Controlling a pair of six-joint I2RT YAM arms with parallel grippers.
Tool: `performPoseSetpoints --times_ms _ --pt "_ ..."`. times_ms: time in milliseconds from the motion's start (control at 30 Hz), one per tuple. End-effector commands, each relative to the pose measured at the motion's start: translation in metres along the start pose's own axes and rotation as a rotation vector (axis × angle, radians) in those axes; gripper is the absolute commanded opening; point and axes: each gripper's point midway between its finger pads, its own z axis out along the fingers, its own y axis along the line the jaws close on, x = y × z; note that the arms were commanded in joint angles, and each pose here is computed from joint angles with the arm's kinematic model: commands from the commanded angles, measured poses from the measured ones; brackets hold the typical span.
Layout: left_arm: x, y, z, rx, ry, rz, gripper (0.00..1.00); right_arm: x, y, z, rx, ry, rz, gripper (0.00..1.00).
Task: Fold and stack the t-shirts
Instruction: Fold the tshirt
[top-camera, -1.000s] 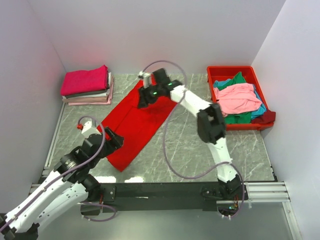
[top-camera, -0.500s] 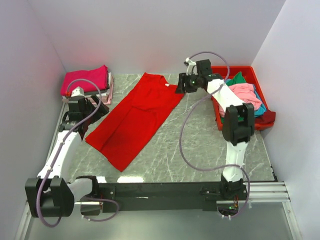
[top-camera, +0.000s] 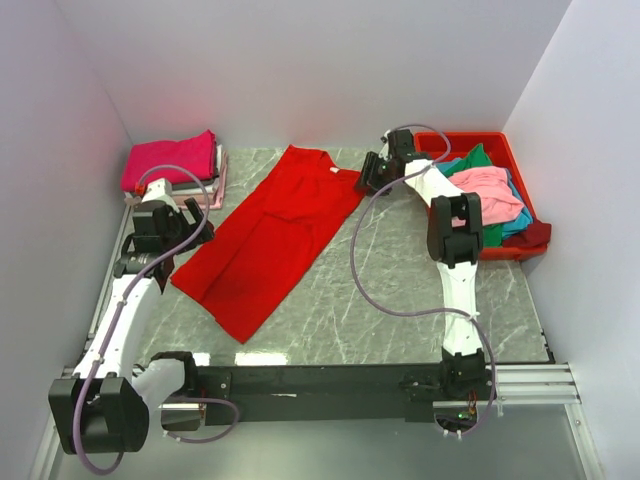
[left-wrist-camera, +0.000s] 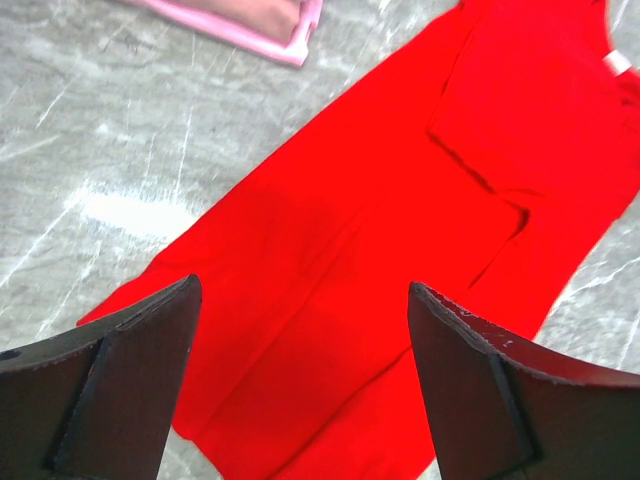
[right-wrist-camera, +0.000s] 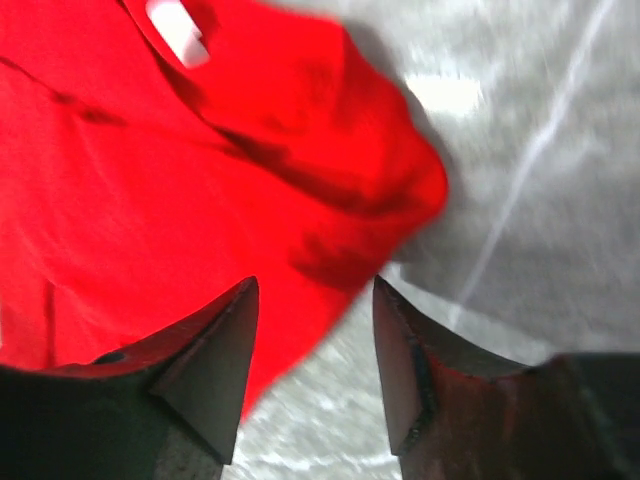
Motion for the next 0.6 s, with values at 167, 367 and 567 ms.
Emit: performPoseSetpoints --times_ms 167,367,567 --pt "0.002 0.005 -0.007 -0.003 -0.023 0.039 0.89 -0.010 0.003 0.023 -0.010 -0.007 0.091 0.40" --pt "0.005 0.003 -0.006 0.012 -0.016 0.038 0.89 -0.042 -0.013 0.010 0.062 -0.101 0.076 0.13" --pt "0.010 0.005 0.001 0.005 0.011 0.046 0.88 -0.109 -0.019 -0.006 0.125 -0.297 -0.003 0.09"
